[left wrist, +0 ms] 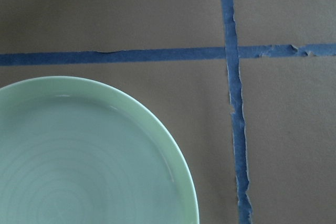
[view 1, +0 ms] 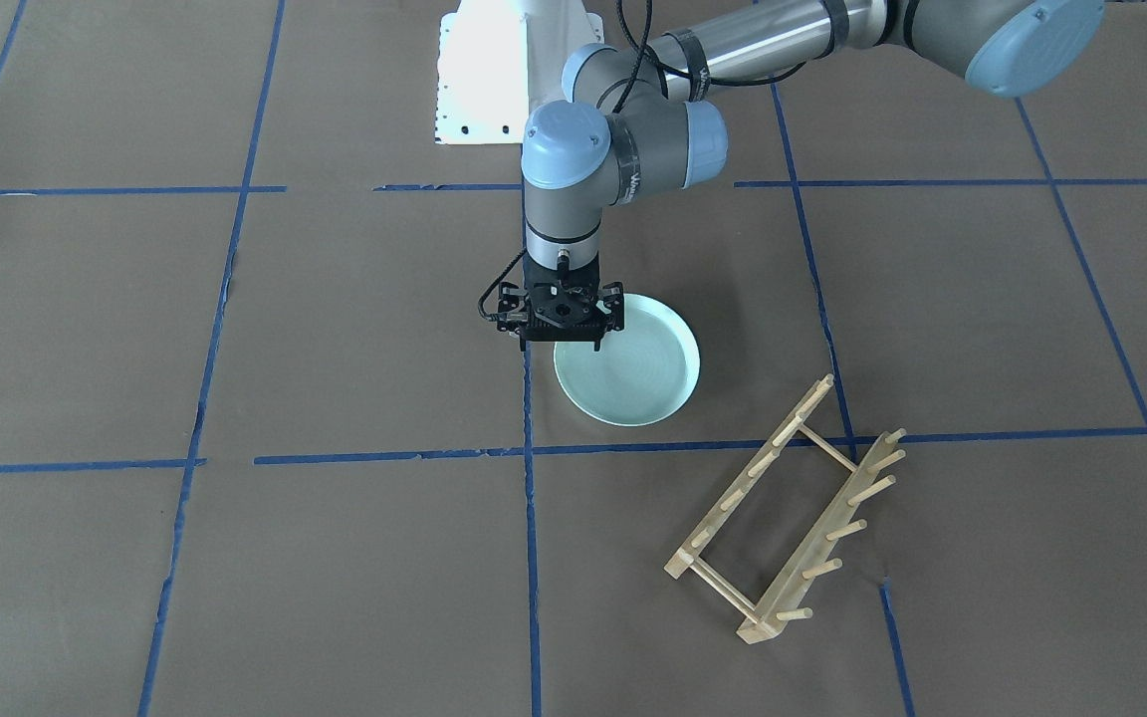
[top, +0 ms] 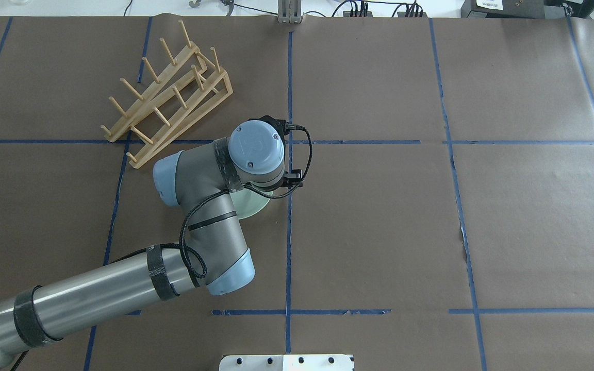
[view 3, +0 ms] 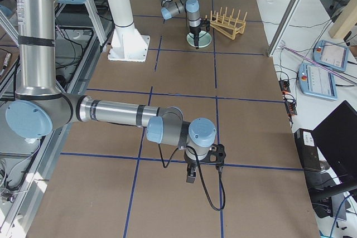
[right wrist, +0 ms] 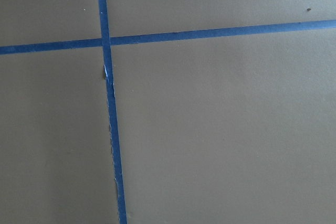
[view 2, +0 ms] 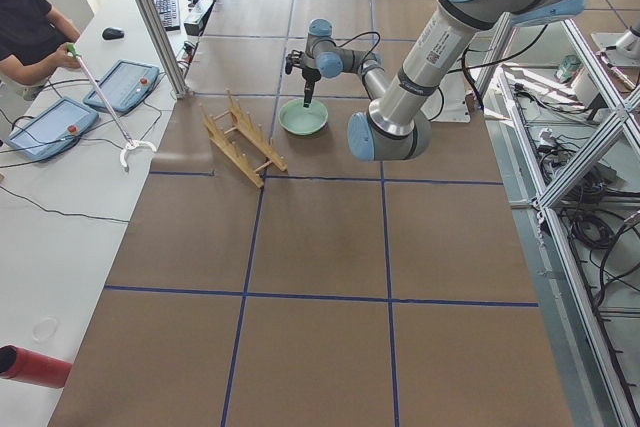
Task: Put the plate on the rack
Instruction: 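Lower the left gripper and grasp the plate's rim nearest the robot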
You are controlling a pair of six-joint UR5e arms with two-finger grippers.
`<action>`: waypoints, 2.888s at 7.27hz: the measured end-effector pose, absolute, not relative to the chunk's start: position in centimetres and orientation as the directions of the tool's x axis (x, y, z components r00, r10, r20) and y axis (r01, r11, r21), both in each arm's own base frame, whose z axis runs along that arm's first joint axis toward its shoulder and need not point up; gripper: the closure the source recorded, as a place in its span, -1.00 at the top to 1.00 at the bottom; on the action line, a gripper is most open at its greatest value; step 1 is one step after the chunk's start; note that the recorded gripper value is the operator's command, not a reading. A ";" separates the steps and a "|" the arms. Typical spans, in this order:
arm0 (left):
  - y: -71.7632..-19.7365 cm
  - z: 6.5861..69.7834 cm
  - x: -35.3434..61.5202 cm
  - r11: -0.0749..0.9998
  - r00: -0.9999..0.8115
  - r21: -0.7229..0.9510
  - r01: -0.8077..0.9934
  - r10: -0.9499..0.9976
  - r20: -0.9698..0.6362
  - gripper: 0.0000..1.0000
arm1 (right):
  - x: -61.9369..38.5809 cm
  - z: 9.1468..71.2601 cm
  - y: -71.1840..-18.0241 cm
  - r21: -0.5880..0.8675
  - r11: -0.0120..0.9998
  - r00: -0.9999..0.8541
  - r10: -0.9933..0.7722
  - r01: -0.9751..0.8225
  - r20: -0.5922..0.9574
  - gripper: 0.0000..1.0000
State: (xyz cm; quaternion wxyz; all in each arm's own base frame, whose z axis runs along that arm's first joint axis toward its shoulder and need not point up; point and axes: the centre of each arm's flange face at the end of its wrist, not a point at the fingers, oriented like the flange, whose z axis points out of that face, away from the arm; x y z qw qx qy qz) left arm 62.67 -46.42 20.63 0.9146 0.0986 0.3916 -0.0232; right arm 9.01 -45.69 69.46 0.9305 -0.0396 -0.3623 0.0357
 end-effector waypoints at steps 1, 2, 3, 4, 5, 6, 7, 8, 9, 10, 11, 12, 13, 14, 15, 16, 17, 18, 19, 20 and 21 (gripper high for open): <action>-46.5 20.7 62.7 0.979 0.692 0.162 0.120 0.034 -0.721 0.31 | 9.0 69.5 -45.7 -0.100 0.994 0.735 0.095 -0.038 0.671 1.00; -46.5 20.7 62.7 0.979 0.691 0.162 0.121 0.034 -0.722 0.19 | 9.0 69.5 -45.7 -0.100 0.994 0.735 0.095 -0.038 0.671 1.00; -46.5 20.7 62.7 0.980 0.691 0.161 0.120 0.034 -0.722 0.18 | 9.0 69.5 -45.7 -0.100 0.994 0.735 0.095 -0.038 0.671 1.00; -46.5 20.6 62.7 0.980 0.690 0.161 0.120 0.034 -0.723 0.18 | 9.0 69.5 -45.7 -0.099 0.994 0.735 0.095 -0.037 0.671 1.00; -46.5 20.6 62.8 0.980 0.690 0.161 0.120 0.034 -0.723 0.17 | 9.0 69.5 -45.7 -0.099 0.994 0.735 0.094 -0.037 0.672 1.00; -46.5 20.7 62.8 0.980 0.689 0.161 0.120 0.035 -0.724 0.14 | 9.0 69.5 -45.7 -0.099 0.994 0.735 0.095 -0.037 0.672 1.00; -46.5 20.7 62.8 0.980 0.689 0.161 0.119 0.036 -0.724 0.11 | 9.0 69.5 -45.7 -0.099 0.994 0.735 0.095 -0.037 0.672 1.00; -46.5 20.8 62.9 0.980 0.689 0.161 0.119 0.036 -0.724 0.08 | 9.0 69.5 -45.7 -0.099 0.994 0.735 0.094 -0.037 0.672 1.00; -46.5 20.8 62.9 0.980 0.689 0.161 0.118 0.036 -0.724 0.02 | 9.0 69.5 -45.7 -0.099 0.994 0.735 0.095 -0.037 0.671 1.00; -46.5 20.8 63.0 0.980 0.689 0.161 0.118 0.037 -0.724 -0.20 | 9.0 69.5 -45.7 -0.100 0.994 0.735 0.095 -0.038 0.671 1.00; -46.5 20.8 63.0 0.980 0.689 0.161 0.117 0.037 -0.724 -0.39 | 9.0 69.5 -45.7 -0.100 0.994 0.735 0.095 -0.038 0.671 1.00; -46.5 20.8 63.0 0.980 0.689 0.161 0.118 0.036 -0.724 -0.72 | 9.0 69.5 -45.7 -0.100 0.994 0.735 0.095 -0.038 0.671 1.00; -46.5 20.8 63.0 0.980 0.689 0.161 0.118 0.036 -0.724 -1.00 | 9.0 69.5 -45.7 -0.099 0.994 0.735 0.095 -0.037 0.672 1.00; -46.4 20.8 63.0 0.980 0.688 0.161 0.117 0.036 -0.724 -1.00 | 9.0 69.5 -45.7 -0.099 0.994 0.735 0.094 -0.037 0.672 1.00; -46.4 20.6 63.0 0.980 0.687 0.161 0.117 0.038 -0.726 -1.00 | 9.0 69.5 -45.7 -0.099 0.994 0.735 0.094 -0.037 0.672 1.00; -46.4 20.4 62.9 0.980 0.685 0.161 0.115 0.039 -0.728 -1.00 | 9.0 69.5 -45.7 -0.099 0.994 0.735 0.094 -0.037 0.672 1.00; -46.2 19.9 62.6 0.981 0.677 0.161 0.113 0.043 -0.735 -1.00 | 9.0 69.5 -45.7 -0.099 0.994 0.735 0.094 -0.037 0.672 1.00; -46.0 18.5 61.6 0.982 0.663 0.156 0.110 0.045 -0.748 -1.00 | 9.0 69.5 -45.7 -0.099 0.994 0.735 0.094 -0.037 0.672 1.00; -45.9 16.4 59.5 0.982 0.651 0.149 0.112 0.041 -0.758 -1.00 | 9.0 69.5 -45.7 -0.100 0.994 0.735 0.095 -0.037 0.671 1.00; -45.6 13.7 56.4 0.981 0.643 0.148 0.125 0.034 -0.765 -1.00 | 9.0 69.5 -45.7 -0.100 0.994 0.735 0.095 -0.037 0.671 1.00; -45.4 10.9 52.5 0.979 0.628 0.144 0.142 0.023 -0.778 -1.00 | 9.0 69.5 -45.7 -0.099 0.994 0.735 0.094 -0.037 0.672 1.00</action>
